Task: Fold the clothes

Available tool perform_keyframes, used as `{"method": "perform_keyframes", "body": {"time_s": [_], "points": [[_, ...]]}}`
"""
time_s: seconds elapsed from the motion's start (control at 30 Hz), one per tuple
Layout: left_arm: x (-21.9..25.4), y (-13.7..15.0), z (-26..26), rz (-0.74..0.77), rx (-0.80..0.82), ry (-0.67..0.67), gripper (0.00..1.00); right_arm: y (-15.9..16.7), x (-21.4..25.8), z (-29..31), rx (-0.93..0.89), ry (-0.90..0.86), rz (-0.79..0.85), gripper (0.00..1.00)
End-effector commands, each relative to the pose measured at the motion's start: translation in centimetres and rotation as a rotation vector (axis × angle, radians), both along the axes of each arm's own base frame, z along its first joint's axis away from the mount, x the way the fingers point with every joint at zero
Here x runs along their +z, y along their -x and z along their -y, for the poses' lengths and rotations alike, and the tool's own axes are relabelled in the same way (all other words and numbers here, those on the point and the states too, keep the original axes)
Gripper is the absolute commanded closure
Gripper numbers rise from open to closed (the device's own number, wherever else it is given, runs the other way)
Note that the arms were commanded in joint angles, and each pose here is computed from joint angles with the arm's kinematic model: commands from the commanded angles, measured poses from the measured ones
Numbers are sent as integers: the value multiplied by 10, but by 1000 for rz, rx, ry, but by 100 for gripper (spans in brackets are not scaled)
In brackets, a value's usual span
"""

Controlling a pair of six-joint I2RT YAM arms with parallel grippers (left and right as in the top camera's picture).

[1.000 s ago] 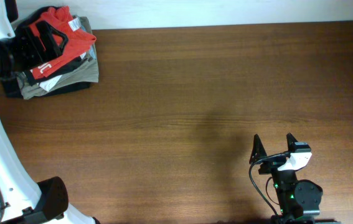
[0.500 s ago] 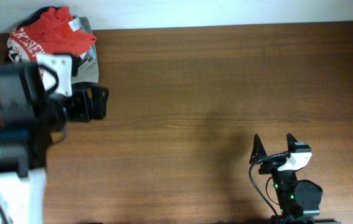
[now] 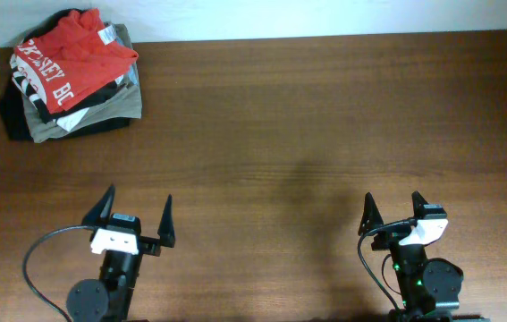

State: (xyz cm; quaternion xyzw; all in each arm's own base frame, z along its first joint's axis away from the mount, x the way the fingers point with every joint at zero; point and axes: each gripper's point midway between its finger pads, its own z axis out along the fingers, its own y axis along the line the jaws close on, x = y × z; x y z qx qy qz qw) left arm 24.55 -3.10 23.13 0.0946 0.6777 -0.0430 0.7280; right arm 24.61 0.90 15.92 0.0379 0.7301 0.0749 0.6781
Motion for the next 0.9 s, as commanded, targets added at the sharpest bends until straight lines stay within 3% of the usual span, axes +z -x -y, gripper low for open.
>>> {"method": "perform_keyframes", "body": {"time_s": [0.0, 0.13, 0.27, 0.87], "points": [[-20, 1, -12, 24, 74, -7, 1, 0, -1, -1, 3, 0, 0, 1], [-41, 0, -25, -2, 150, -3, 1, 0, -1, -1, 3, 0, 0, 1], [-74, 0, -34, -139, 199, -8, 1, 0, -1, -1, 2, 0, -1, 1], [-74, 0, -37, -141, 213, -8, 1, 0, -1, -1, 3, 0, -1, 1]]}}
